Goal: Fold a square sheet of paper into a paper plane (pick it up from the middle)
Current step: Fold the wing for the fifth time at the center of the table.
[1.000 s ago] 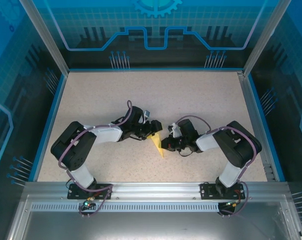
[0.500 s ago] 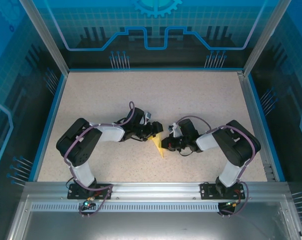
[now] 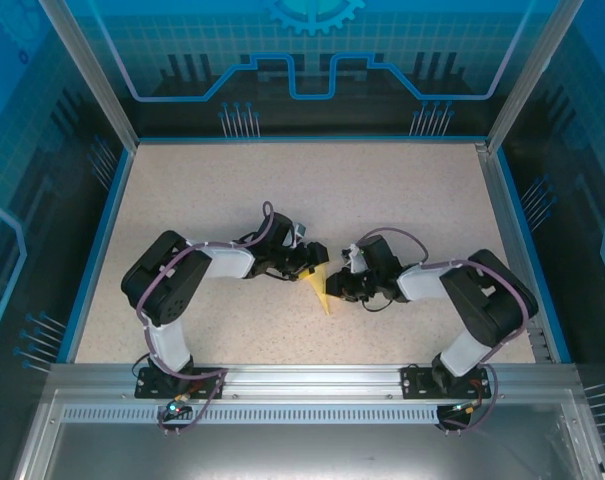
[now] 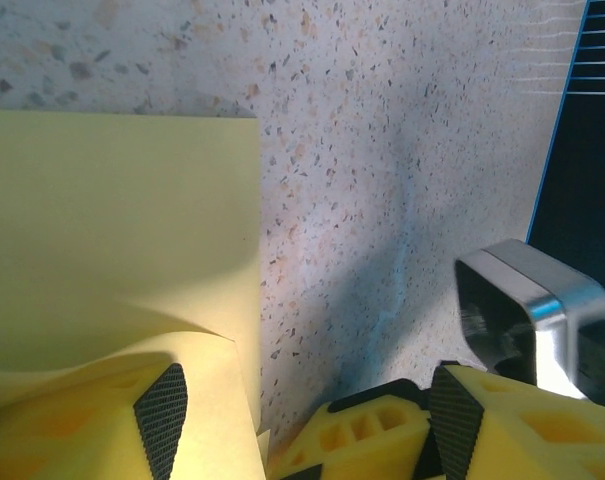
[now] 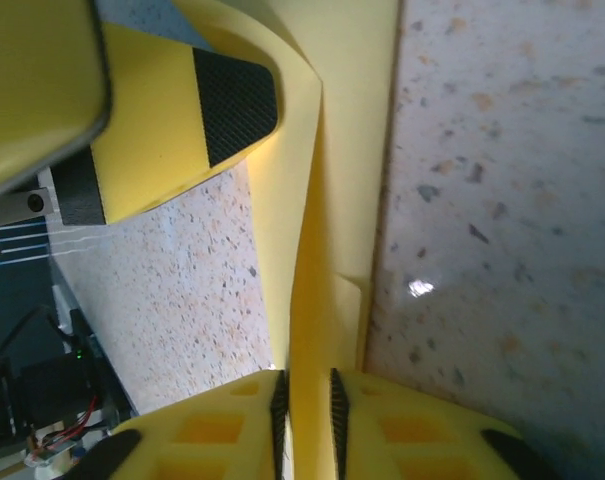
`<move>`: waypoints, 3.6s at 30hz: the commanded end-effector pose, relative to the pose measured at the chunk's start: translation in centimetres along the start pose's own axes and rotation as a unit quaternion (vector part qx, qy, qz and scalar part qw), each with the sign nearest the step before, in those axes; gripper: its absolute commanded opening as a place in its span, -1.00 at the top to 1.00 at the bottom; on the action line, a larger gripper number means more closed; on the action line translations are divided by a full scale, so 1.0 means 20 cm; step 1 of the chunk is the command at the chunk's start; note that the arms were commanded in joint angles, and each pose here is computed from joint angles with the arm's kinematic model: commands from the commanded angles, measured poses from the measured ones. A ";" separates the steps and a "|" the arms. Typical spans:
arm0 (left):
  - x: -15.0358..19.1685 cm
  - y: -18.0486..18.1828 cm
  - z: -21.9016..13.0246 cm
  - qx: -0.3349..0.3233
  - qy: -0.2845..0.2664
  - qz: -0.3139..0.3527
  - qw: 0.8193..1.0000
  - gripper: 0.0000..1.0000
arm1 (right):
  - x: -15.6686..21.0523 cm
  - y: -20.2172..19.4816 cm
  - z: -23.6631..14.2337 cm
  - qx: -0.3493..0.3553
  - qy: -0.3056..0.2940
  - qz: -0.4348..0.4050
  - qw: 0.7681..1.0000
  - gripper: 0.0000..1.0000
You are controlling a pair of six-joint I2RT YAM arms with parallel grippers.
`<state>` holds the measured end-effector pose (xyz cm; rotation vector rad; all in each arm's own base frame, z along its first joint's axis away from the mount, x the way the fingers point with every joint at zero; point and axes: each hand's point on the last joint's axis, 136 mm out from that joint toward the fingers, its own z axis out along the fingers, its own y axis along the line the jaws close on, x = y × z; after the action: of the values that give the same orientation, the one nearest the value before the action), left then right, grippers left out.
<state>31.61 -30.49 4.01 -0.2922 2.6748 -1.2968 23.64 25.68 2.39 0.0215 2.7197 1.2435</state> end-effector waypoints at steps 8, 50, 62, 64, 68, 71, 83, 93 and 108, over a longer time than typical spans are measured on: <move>0.05 0.16 0.05 -0.052 0.027 -0.016 0.998 -0.39 | -0.01 0.24 -0.08 -0.037 0.009 -0.065 0.997 0.70; 0.06 0.20 0.06 -0.070 0.033 -0.024 0.997 -0.39 | 0.25 -0.07 0.13 0.021 0.128 0.000 0.992 0.71; 0.06 0.20 0.05 -0.071 0.034 -0.024 0.997 -0.38 | 0.22 0.03 0.05 0.008 0.109 -0.020 0.994 0.73; 0.06 0.20 0.05 -0.071 0.034 -0.023 0.997 -0.38 | 0.19 0.08 0.04 -0.002 0.099 -0.026 0.995 0.73; 0.06 0.20 0.05 -0.072 0.035 -0.024 0.996 -0.38 | 0.16 0.15 0.02 -0.017 0.091 -0.034 0.995 0.72; 0.06 0.20 0.06 -0.072 0.036 -0.023 0.997 -0.38 | 0.17 0.15 0.02 -0.017 0.095 -0.033 0.995 0.72; 0.06 0.20 0.06 -0.074 0.036 -0.025 0.996 -0.38 | 0.37 -0.05 0.06 0.027 0.147 -0.004 0.989 0.73; 0.06 0.21 0.06 -0.077 0.034 -0.028 0.996 -0.34 | 0.40 -0.09 0.01 0.047 0.138 -0.009 0.989 0.82; 0.06 0.21 0.06 -0.075 0.037 -0.031 0.996 -0.33 | 0.25 0.12 -0.11 0.018 0.062 -0.063 0.996 0.79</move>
<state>31.58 -30.56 3.64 -0.2778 2.7295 -1.2648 16.99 25.18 2.51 -0.1918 2.8843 1.2033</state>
